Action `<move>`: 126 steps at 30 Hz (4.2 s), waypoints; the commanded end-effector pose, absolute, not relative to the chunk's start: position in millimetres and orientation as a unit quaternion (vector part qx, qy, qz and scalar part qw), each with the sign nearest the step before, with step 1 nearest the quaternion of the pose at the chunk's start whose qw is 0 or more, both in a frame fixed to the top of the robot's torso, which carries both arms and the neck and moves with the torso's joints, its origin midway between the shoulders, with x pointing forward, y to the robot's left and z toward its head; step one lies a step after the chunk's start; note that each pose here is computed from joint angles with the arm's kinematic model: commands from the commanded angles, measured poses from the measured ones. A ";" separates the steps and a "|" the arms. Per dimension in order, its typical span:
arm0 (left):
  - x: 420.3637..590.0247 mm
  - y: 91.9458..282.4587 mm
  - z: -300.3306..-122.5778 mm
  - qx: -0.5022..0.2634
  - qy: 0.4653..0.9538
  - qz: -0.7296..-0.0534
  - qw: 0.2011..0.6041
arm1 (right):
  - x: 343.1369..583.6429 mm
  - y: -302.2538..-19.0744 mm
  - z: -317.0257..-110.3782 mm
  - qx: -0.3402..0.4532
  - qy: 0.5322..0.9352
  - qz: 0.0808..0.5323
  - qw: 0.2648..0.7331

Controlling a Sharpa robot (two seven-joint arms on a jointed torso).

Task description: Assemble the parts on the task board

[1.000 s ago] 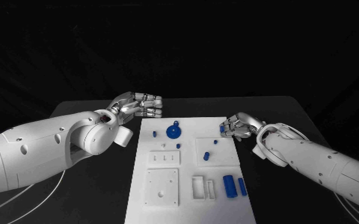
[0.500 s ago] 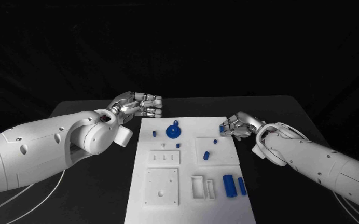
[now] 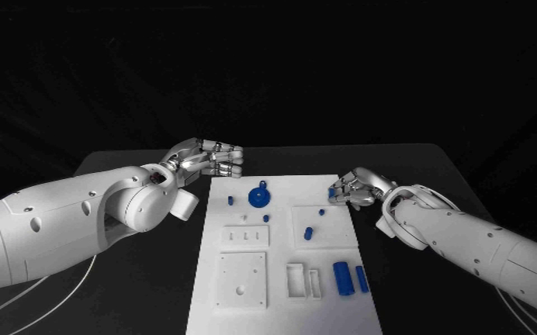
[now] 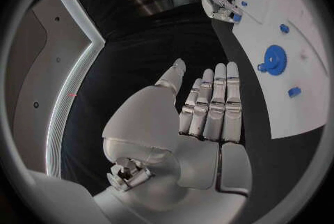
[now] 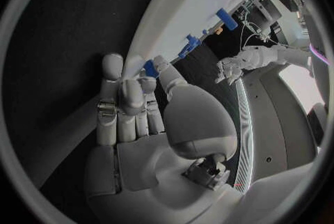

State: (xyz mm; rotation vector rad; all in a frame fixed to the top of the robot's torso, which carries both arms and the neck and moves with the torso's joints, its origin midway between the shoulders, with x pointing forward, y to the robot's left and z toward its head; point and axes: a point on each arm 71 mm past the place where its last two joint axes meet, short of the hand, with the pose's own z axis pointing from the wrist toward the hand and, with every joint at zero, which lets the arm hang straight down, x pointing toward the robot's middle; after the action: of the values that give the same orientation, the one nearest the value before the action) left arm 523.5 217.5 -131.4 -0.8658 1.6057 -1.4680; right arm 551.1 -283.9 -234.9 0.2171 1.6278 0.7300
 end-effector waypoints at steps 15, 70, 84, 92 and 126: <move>530.8 206.8 -128.5 -0.278 0.729 -0.488 0.392 | 560.9 -273.7 -190.3 0.089 0.703 0.297 0.640; 535.3 152.5 -135.4 -0.196 0.831 -0.333 0.399 | 524.0 -121.0 -154.1 -0.030 0.736 0.356 0.575; 535.5 148.4 -135.9 -0.181 0.835 -0.309 0.417 | 522.0 -116.8 -153.8 -0.034 0.738 0.358 0.571; 535.7 145.9 -136.3 -0.178 0.837 -0.304 0.418 | 521.9 -114.2 -154.3 -0.036 0.740 0.359 0.568; 534.6 139.6 -141.3 -0.164 0.857 -0.289 0.395 | 522.2 -107.4 -157.0 -0.040 0.743 0.362 0.562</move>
State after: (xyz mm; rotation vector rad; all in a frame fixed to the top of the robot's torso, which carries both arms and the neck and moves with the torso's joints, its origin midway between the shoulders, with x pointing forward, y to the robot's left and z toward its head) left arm 535.9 141.5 -140.2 -0.4415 2.1484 -0.7315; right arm 522.4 -108.3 -157.5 -0.0828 1.7442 0.8527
